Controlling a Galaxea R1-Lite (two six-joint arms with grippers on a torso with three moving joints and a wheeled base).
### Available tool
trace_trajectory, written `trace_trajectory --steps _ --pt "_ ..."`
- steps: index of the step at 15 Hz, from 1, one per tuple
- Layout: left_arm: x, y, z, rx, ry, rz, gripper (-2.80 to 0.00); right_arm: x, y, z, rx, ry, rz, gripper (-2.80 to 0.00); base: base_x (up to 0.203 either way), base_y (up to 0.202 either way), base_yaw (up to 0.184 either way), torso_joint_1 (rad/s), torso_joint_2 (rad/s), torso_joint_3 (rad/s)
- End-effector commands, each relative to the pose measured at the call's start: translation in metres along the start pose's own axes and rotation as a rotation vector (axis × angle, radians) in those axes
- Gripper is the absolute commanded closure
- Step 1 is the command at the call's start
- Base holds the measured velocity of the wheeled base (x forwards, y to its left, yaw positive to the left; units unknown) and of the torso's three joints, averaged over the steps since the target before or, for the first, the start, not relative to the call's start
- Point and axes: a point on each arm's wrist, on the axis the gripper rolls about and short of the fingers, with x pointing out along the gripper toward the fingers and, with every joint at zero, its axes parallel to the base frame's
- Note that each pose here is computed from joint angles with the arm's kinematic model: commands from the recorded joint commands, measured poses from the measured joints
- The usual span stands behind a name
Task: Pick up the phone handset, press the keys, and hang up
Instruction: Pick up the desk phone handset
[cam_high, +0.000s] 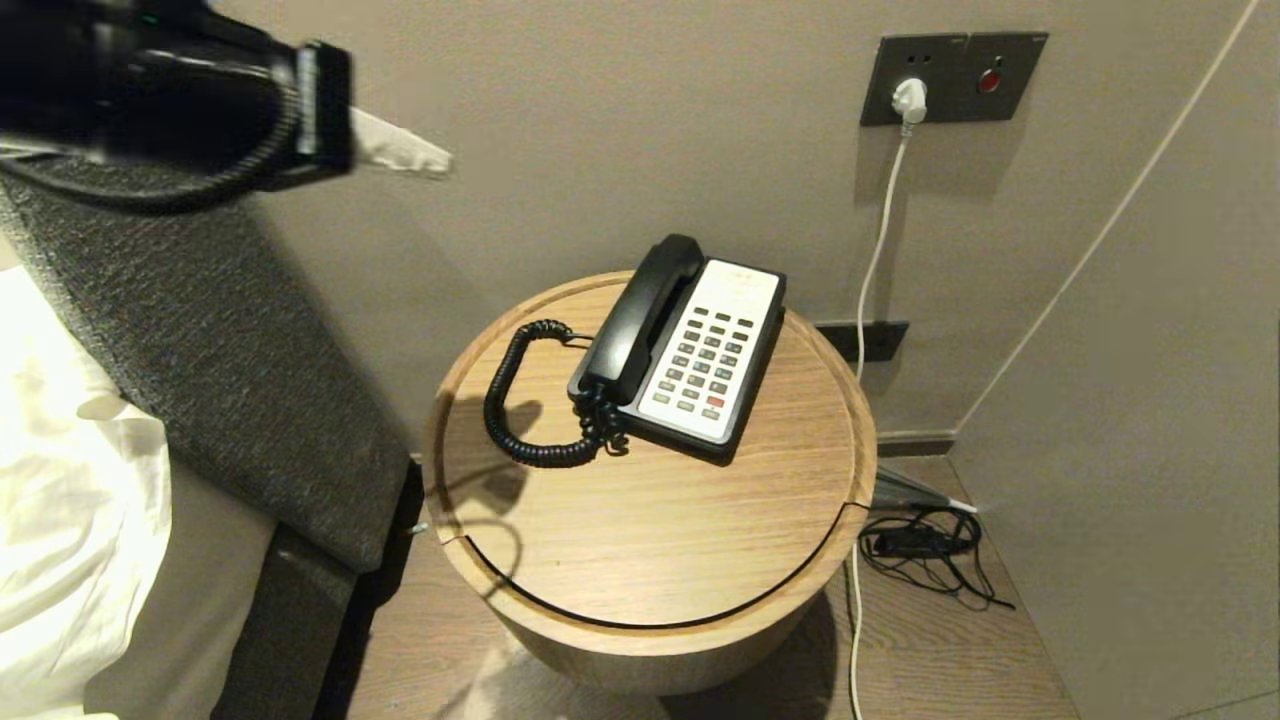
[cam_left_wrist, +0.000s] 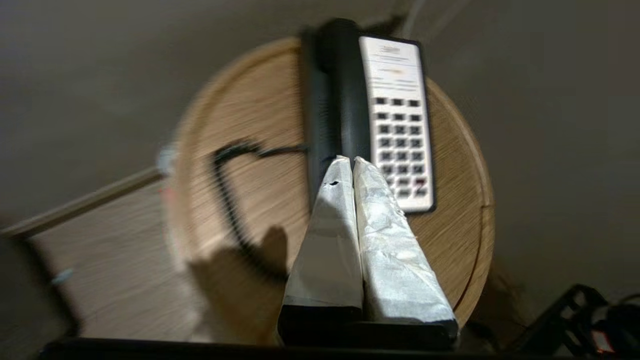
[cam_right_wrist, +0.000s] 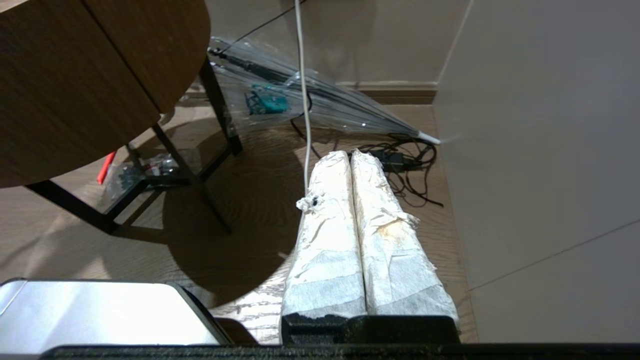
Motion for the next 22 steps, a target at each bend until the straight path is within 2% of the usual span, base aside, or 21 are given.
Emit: trace_trajectory --steps 1,3,5,6,8,10,11,17,22 --pt "0.076 -0.005 -0.016 -0.026 0.102 -0.06 0.0 0.0 0.0 0.0 -0.001 0.0 0.001 0.0 0.0 0.0 0.0 0.0 0.0 0.0" --pt "0.091 -0.024 -0.021 -0.005 0.104 0.003 0.0 0.0 0.0 0.0 -0.001 0.0 0.001 0.0 0.0 0.0 0.0 0.0 0.0 0.0" --pt "0.099 -0.029 -0.026 0.011 0.126 0.012 0.0 0.0 0.0 0.0 -0.001 0.0 0.001 0.0 0.0 0.0 0.0 0.0 0.0 0.0" --pt "0.103 -0.028 -0.027 0.012 0.128 0.016 -2.8 0.0 0.0 0.0 -0.001 0.0 0.001 0.0 0.0 0.0 0.0 0.0 0.0 0.0" --pt "0.11 -0.027 -0.031 0.02 0.143 0.059 -2.8 0.0 0.0 0.0 -0.001 0.001 0.001 0.0 0.0 0.0 0.0 0.0 0.0 0.0" --pt "0.125 -0.028 -0.039 0.085 0.172 0.165 -2.8 0.0 0.0 0.0 0.001 0.001 0.001 0.0 0.0 0.0 0.0 0.0 0.0 0.0" --pt "0.131 -0.03 -0.042 0.104 0.182 0.191 -2.8 0.0 0.0 0.0 -0.001 0.0 0.001 0.0 0.0 0.0 0.0 0.0 0.0 0.0" --pt "0.154 -0.044 -0.051 0.15 0.177 0.19 -2.8 0.0 0.0 0.0 0.001 0.0 0.001 0.0 0.0 0.0 0.0 0.0 0.0 0.0" --pt "0.161 -0.043 -0.057 0.157 0.199 0.218 -2.8 0.0 0.0 0.0 -0.001 0.0 0.001 0.0 0.0 0.0 0.0 0.0 0.0 0.0"
